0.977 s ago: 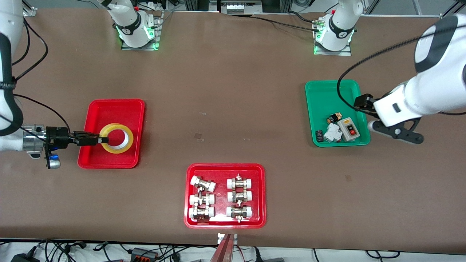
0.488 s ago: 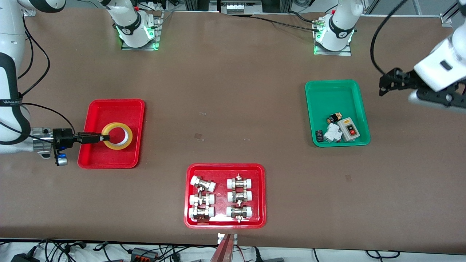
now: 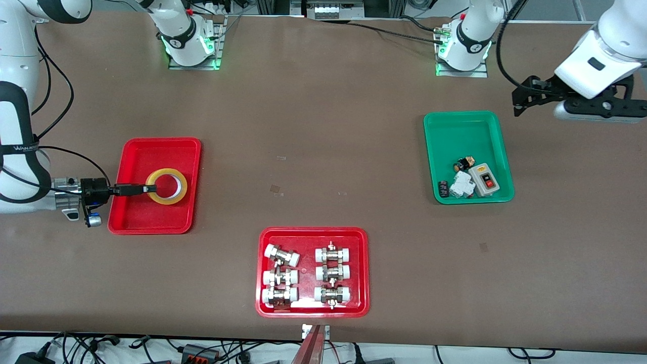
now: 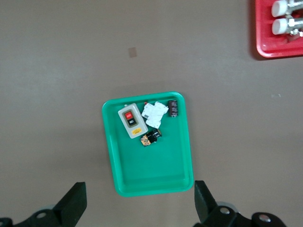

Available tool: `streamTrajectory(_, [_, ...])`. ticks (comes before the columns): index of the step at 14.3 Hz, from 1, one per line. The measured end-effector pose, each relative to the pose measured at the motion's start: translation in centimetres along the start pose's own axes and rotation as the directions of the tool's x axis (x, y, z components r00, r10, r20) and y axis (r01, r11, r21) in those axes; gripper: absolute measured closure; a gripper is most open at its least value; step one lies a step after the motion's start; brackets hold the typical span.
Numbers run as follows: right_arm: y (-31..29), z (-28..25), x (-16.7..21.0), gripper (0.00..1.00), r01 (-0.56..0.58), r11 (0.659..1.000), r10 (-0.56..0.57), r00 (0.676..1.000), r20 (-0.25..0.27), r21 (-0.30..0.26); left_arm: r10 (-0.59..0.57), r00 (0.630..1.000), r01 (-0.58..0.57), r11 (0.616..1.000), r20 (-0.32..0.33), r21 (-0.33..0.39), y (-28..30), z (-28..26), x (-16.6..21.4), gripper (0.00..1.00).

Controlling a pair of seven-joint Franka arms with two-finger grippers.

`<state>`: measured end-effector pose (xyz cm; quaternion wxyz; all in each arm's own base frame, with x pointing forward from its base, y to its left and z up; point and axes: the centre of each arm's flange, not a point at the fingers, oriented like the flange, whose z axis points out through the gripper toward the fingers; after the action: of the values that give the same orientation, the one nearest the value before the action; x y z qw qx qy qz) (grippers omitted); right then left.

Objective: Left arm passes tape to right arm into tray
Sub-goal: 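Lower the tape into the empty red tray with the right gripper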

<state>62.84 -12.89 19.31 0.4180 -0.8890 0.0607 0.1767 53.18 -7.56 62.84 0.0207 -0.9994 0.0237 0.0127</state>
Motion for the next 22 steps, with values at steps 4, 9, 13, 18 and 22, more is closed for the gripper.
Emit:
streamTrajectory(4, [0.8,0.0,-0.1,0.46,0.025,0.999,-0.025,1.0,0.013,-0.036,-0.068,0.997,0.07,0.994,0.023,-0.087,-2.9,0.2,0.0,0.0])
streamTrajectory(9, [1.9,0.4,-0.1,0.32,0.019,0.999,-0.019,1.0,0.019,-0.033,-0.074,0.997,0.074,0.992,0.004,-0.101,-3.0,0.8,0.8,0.0])
streamTrajectory(13, [2.3,0.5,-0.1,0.0,0.03,0.996,-0.026,0.999,0.042,-0.088,-0.072,0.997,0.072,0.992,0.001,-0.101,-2.9,0.8,0.9,0.0])
streamTrajectory(18, [2.3,-0.2,-0.2,0.0,0.068,0.972,-0.051,0.996,0.078,-0.226,-0.068,0.998,0.068,0.993,0.003,-0.1,-2.7,0.7,0.9,0.0])
streamTrajectory(22, [-5.7,-5.0,-1.5,0.0,0.134,0.885,-0.113,0.991,0.073,-0.446,-0.061,0.998,0.061,0.994,0.002,-0.095,-2.4,0.4,0.8,0.0])
